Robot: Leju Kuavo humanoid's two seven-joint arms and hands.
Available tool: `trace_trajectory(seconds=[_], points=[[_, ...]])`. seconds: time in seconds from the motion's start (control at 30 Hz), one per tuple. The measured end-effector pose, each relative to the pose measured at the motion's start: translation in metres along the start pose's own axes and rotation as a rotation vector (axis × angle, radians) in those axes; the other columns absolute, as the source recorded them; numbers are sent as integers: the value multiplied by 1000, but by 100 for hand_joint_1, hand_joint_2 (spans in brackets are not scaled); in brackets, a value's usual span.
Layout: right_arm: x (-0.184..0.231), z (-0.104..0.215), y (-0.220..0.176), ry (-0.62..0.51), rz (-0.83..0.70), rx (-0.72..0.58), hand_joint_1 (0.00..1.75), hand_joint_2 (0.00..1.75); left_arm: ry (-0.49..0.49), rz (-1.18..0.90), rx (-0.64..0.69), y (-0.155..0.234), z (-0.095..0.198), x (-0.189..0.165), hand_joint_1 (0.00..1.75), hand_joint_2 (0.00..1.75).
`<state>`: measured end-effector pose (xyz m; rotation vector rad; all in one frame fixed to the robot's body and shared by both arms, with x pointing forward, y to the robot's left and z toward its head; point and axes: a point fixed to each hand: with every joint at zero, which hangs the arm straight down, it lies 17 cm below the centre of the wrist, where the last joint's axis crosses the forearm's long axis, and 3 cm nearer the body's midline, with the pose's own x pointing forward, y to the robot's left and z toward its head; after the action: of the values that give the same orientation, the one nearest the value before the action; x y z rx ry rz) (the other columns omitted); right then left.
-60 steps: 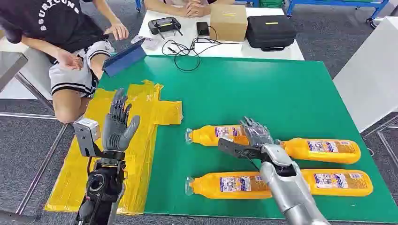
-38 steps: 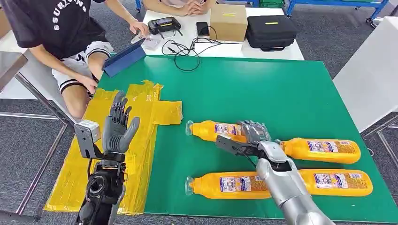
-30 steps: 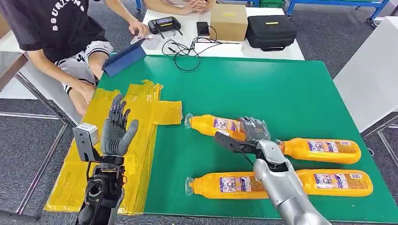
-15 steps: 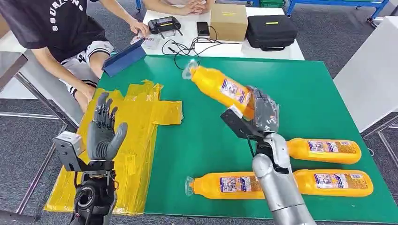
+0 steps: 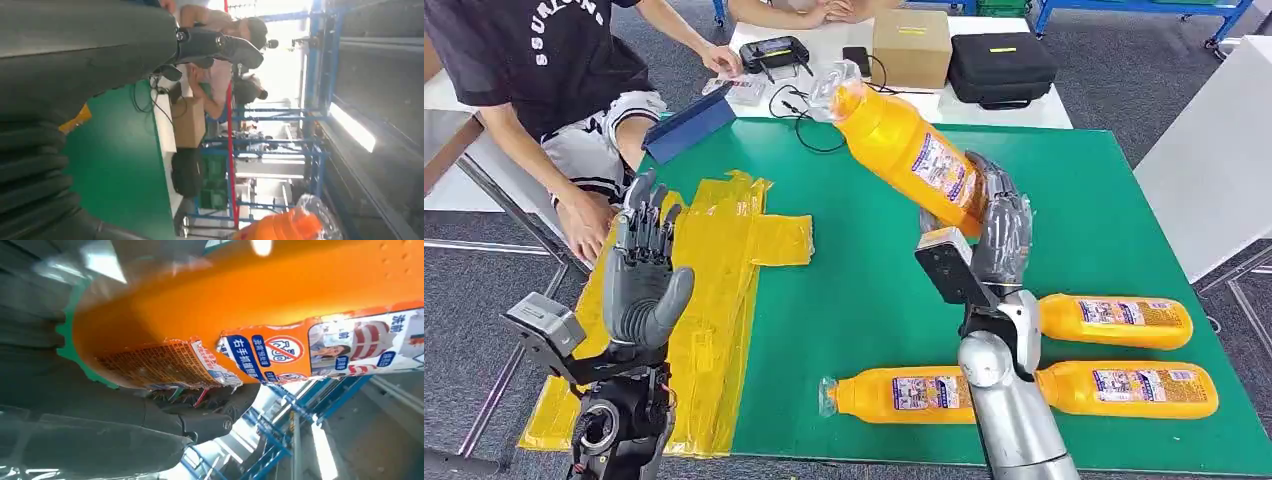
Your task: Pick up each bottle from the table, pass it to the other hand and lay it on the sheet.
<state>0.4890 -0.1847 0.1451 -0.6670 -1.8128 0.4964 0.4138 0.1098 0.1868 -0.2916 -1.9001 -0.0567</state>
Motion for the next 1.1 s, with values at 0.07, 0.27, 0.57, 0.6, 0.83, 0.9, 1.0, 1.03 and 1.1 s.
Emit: trace_trajectory(seconds=[0.07, 0.27, 0.57, 0.6, 0.83, 0.9, 1.0, 1.03, 1.1], points=[[10, -1, 7, -20, -14, 12, 175, 175, -10, 10, -16, -4, -3, 4, 0, 175], [37, 0, 28, -81, -35, 59, 175, 175, -21, 25, -58, -15, -10, 7, 0, 175], [93, 12, 90, -194, -65, 235, 175, 175, -17, 43, -90, -23, -21, 4, 0, 175], [101, 17, 100, -217, -63, 266, 175, 175, -15, 45, -90, -22, -22, 3, 0, 175], [136, 50, 147, -316, -53, 405, 175, 175, 3, 48, -91, -19, -24, -8, 0, 175], [138, 56, 155, -324, -50, 441, 175, 175, 4, 49, -89, -17, -24, -10, 0, 175], [149, 66, 168, -357, -52, 497, 175, 175, 12, 53, -87, -16, -25, -14, 0, 175], [152, 68, 172, -367, -51, 515, 175, 175, 13, 56, -85, -15, -24, -16, 0, 175], [156, 69, 177, -381, -42, 539, 175, 175, 18, 53, -83, -13, -23, -18, 0, 175]])
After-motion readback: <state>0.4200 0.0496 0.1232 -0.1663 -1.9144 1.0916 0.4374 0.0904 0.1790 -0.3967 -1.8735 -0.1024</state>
